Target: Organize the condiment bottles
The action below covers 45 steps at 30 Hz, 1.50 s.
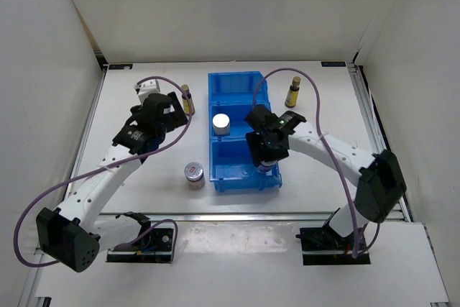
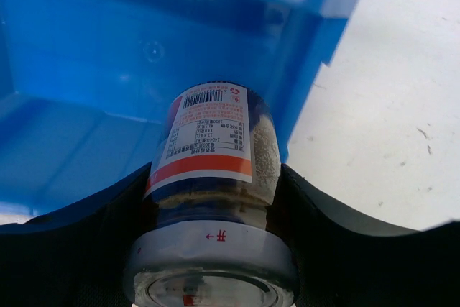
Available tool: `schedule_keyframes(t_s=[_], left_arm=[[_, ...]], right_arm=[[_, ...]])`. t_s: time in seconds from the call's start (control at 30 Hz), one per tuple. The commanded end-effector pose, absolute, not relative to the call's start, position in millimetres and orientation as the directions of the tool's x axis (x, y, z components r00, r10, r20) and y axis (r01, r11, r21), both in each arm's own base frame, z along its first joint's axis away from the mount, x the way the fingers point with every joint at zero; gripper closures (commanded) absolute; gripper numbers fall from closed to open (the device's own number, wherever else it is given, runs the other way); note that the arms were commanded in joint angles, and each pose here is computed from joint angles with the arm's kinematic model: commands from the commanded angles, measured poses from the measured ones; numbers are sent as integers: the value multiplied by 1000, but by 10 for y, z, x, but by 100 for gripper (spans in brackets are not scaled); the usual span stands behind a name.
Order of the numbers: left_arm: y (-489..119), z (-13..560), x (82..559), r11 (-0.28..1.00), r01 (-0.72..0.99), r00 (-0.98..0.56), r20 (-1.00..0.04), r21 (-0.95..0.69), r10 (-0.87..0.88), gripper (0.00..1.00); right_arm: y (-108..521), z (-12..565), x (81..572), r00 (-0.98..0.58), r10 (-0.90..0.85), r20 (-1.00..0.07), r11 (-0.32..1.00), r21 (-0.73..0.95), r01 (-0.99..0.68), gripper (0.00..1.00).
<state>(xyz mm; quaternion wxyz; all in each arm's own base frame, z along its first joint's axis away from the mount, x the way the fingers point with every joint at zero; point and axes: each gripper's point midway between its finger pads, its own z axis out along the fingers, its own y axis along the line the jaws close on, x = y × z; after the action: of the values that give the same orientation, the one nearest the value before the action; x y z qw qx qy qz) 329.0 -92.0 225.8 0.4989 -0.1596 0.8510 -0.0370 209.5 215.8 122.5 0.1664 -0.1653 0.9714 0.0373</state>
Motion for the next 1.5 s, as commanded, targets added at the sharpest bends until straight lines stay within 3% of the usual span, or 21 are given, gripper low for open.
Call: schedule_keyframes(t_s=[0.0, 0.2, 0.4, 0.47, 0.5, 0.57, 0.63, 0.73, 1.1, 1.47], left_arm=[[-960, 2122, 3226, 945, -224, -486, -813, -239, -321, 1], [-1024, 1995, 3092, 938, -199, -520, -781, -282, -345, 1], [-1197, 1854, 2941, 954, -129, -569, -768, -270, -294, 1], [-1227, 1845, 2882, 951, -115, -573, -763, -287, -299, 1], [-1253, 1845, 2870, 952, -106, -576, -763, -287, -294, 1], [-1308, 1801, 2789, 951, -76, -594, -753, -300, -284, 1], [-1341, 1797, 2744, 950, -57, -599, -751, -307, -279, 1], [-1406, 1773, 2661, 948, -23, -612, -745, -319, -265, 1], [-1712, 1471, 2543, 963, 34, -694, -700, -267, -169, 1], [-1814, 1173, 2352, 973, -45, -760, -625, -225, -179, 1]], right_arm=[[2444, 1275, 2283, -875, -305, -375, 933, 67, -354, 100], [2516, 952, 2209, -906, -336, -258, 929, 69, -364, 99], [2465, 779, 2166, -919, -349, -185, 932, 30, -361, 82], [2467, 801, 2168, -919, -349, -185, 932, 30, -361, 69], [2468, 801, 2168, -919, -349, -185, 932, 30, -361, 48], [2481, 830, 2158, -918, -348, -189, 931, 42, -362, 28], [2467, 880, 2175, -916, -347, -201, 932, 35, -361, 13], [2447, 1025, 2218, -913, -333, -235, 937, 24, -348, 2], [2422, 1751, 2261, -872, -276, -405, 941, 72, -332, 1], [2322, 1833, 2226, -865, -271, -423, 944, 59, -325, 1]])
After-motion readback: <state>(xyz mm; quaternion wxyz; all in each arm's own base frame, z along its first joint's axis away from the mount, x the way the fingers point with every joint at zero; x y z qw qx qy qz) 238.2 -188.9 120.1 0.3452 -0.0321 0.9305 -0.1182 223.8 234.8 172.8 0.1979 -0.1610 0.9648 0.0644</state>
